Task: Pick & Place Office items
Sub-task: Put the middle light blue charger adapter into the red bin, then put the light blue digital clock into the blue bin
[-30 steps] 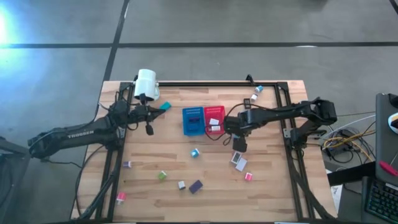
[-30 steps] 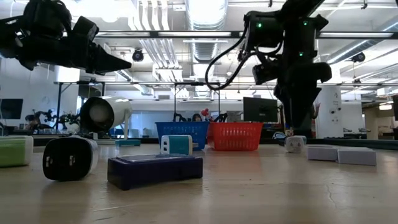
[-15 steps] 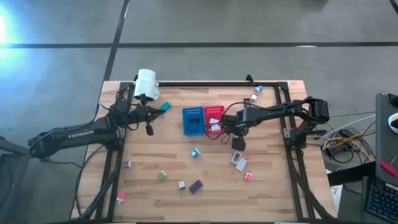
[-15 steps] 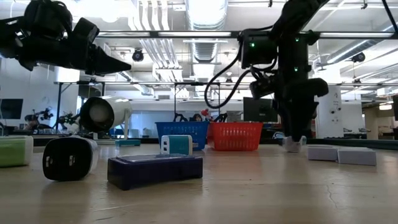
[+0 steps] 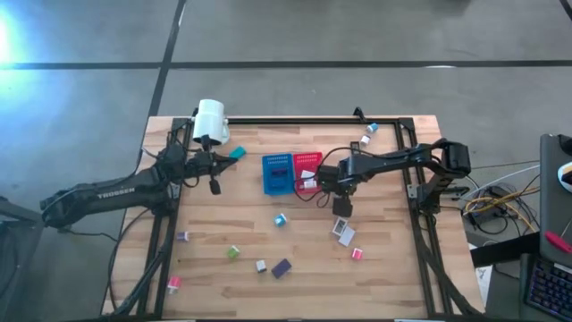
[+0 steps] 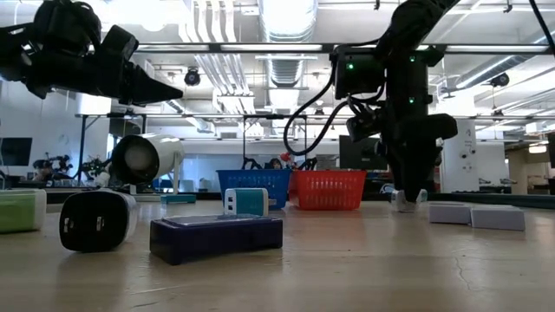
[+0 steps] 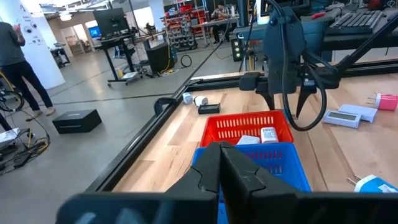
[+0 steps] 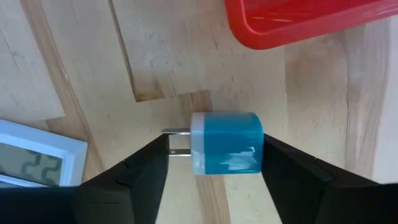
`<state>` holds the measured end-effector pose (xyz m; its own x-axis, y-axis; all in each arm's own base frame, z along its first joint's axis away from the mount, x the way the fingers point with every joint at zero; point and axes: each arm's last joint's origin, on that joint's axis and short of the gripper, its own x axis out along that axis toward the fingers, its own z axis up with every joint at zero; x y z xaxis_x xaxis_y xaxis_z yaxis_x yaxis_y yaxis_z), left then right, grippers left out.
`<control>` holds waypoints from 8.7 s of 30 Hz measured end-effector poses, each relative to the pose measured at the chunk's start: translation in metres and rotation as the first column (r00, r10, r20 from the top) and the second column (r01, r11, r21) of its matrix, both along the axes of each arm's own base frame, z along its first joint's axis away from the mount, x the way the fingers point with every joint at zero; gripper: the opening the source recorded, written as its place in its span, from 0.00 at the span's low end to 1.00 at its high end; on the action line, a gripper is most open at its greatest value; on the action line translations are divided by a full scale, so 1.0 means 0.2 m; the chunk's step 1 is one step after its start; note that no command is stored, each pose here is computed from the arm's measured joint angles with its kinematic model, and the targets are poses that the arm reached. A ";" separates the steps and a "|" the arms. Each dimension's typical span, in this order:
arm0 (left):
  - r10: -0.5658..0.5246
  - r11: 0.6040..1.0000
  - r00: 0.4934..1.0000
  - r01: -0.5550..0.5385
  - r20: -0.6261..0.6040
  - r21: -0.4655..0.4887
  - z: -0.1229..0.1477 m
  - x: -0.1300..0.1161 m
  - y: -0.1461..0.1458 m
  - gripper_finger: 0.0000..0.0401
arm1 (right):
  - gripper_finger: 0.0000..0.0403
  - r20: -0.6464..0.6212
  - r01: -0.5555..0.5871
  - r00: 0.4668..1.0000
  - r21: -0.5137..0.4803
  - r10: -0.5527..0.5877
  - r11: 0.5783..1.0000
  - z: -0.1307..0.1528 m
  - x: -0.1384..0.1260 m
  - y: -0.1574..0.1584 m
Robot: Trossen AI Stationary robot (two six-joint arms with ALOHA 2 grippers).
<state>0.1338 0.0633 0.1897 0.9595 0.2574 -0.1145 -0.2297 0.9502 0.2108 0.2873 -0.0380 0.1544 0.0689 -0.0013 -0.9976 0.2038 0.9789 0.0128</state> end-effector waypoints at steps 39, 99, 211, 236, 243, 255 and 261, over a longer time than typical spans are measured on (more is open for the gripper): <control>-0.003 1.000 1.000 0.003 -0.004 -0.007 0.00 0.00 0.00 0.02 | 0.36 0.958 0.008 0.162 -0.241 0.236 0.971 0.33 -0.53 0.08; 0.000 0.999 1.000 0.000 -0.001 -0.043 -0.01 0.00 0.00 0.03 | 0.36 0.881 0.232 0.434 -0.309 0.186 0.922 0.42 -0.20 0.10; -0.005 0.998 1.000 0.005 -0.005 -0.068 -0.01 0.00 0.00 0.02 | 0.02 0.948 0.242 -0.236 -0.158 0.216 0.957 0.39 -0.95 0.02; 0.059 0.971 0.998 -0.064 -0.027 -0.229 -0.05 0.01 0.01 0.01 | 0.02 0.944 0.328 -0.217 -0.169 0.248 0.929 0.24 -0.95 0.01; 0.119 0.936 0.988 -0.144 -0.096 -0.322 0.04 0.08 0.05 0.01 | 0.02 0.934 0.355 -0.217 -0.195 0.283 0.914 0.25 -0.95 0.01; 0.228 0.874 0.716 -0.449 -0.660 -0.186 0.20 0.26 0.17 0.12 | 0.02 0.937 0.354 -0.206 -0.197 0.281 0.914 0.24 -0.95 0.01; 0.157 0.881 0.570 -0.450 -0.806 -0.147 0.12 0.42 0.26 0.29 | 0.02 0.939 0.352 -0.203 -0.196 0.279 0.915 0.24 -0.95 0.01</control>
<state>0.2180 0.1144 0.2142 0.3528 0.3263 -0.8770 -0.4135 0.8951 0.1667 0.0976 -0.0362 0.2022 0.8969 -0.2719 0.3487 0.2915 0.9566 -0.0039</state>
